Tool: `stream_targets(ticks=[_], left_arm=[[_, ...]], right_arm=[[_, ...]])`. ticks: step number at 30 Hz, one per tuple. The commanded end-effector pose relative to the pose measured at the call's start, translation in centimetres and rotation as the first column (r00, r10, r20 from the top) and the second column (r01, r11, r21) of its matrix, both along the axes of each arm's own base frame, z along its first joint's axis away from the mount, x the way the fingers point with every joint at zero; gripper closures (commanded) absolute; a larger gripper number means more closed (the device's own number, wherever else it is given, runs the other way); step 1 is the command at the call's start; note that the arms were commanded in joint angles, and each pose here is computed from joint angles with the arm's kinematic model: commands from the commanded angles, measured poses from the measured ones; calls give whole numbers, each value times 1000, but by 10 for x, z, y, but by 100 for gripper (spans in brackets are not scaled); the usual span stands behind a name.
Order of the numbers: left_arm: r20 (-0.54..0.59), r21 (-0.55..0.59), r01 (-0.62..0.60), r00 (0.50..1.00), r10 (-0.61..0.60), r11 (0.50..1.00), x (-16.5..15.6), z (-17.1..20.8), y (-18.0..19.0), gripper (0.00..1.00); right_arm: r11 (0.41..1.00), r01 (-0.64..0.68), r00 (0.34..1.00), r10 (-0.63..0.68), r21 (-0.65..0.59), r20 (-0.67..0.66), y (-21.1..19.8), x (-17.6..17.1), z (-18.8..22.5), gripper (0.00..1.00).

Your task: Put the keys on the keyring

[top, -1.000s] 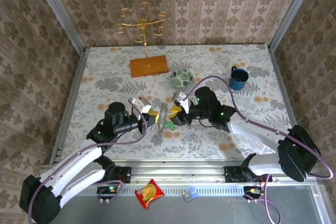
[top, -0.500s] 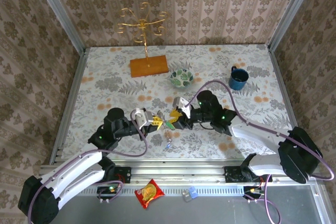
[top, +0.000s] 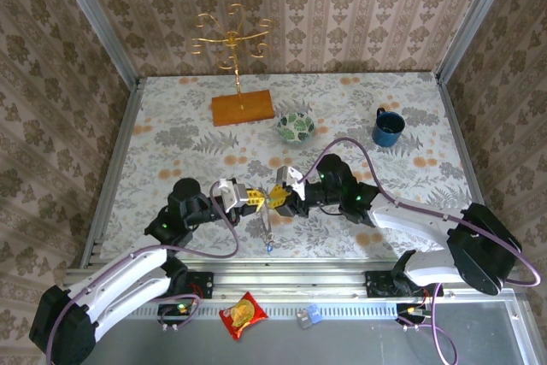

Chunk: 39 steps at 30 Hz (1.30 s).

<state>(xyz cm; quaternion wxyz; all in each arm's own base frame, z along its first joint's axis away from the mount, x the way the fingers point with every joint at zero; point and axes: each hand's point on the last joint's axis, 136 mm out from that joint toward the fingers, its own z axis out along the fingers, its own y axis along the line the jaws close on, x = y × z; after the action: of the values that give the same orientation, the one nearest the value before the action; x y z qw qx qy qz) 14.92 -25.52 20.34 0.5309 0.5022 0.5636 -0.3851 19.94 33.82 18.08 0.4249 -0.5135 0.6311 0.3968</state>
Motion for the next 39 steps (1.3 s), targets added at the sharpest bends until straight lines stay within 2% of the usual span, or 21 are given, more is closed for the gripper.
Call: stream_targets(ticks=[1,4,8,12,20,23,25,27,28,30,31,36,39], left_arm=[[36,-47,40,999,-39,998,-7,11,-2,100],[32,-49,43,999,-41,998,-8,9,-2,100],[31,-47,39,999,-38,998,-8,6,-2,100],[29,-58,40,999,-38,998,-8,7,-2,100],[29,-79,39,999,-37,996,-8,9,-2,100],[27,-86,36,999,-34,996,-7,9,-2,100],[23,-89,30,999,-28,996,-6,9,-3,100],[15,-82,-11,1000,13,997,1,8,-1,100],[-1,-67,-29,1000,29,997,4,4,0,96],[-7,-24,-90,996,90,996,13,-1,4,66],[-6,2,-99,995,99,995,14,-3,5,61],[-2,136,-87,996,88,987,12,-11,9,64],[-4,174,-70,997,71,982,11,-12,8,64]], right_arm=[[998,-1,999,-2,69,43,10,6,24,73],[997,18,998,-23,77,58,8,7,26,73],[998,45,996,-49,53,76,2,9,22,65],[997,30,996,-36,65,81,-1,4,22,66],[997,-2,998,-3,82,56,10,4,23,80],[996,-15,998,10,87,56,12,4,25,88],[996,-21,998,16,89,60,12,4,27,99],[997,-22,997,17,77,71,11,3,28,100],[998,-19,997,14,60,80,10,4,27,100],[1000,-9,995,8,14,103,6,5,26,100],[1000,-11,994,13,-23,110,3,4,24,100],[982,-33,990,58,-184,129,-7,2,14,100],[967,-41,984,82,-250,156,-8,2,16,100]])
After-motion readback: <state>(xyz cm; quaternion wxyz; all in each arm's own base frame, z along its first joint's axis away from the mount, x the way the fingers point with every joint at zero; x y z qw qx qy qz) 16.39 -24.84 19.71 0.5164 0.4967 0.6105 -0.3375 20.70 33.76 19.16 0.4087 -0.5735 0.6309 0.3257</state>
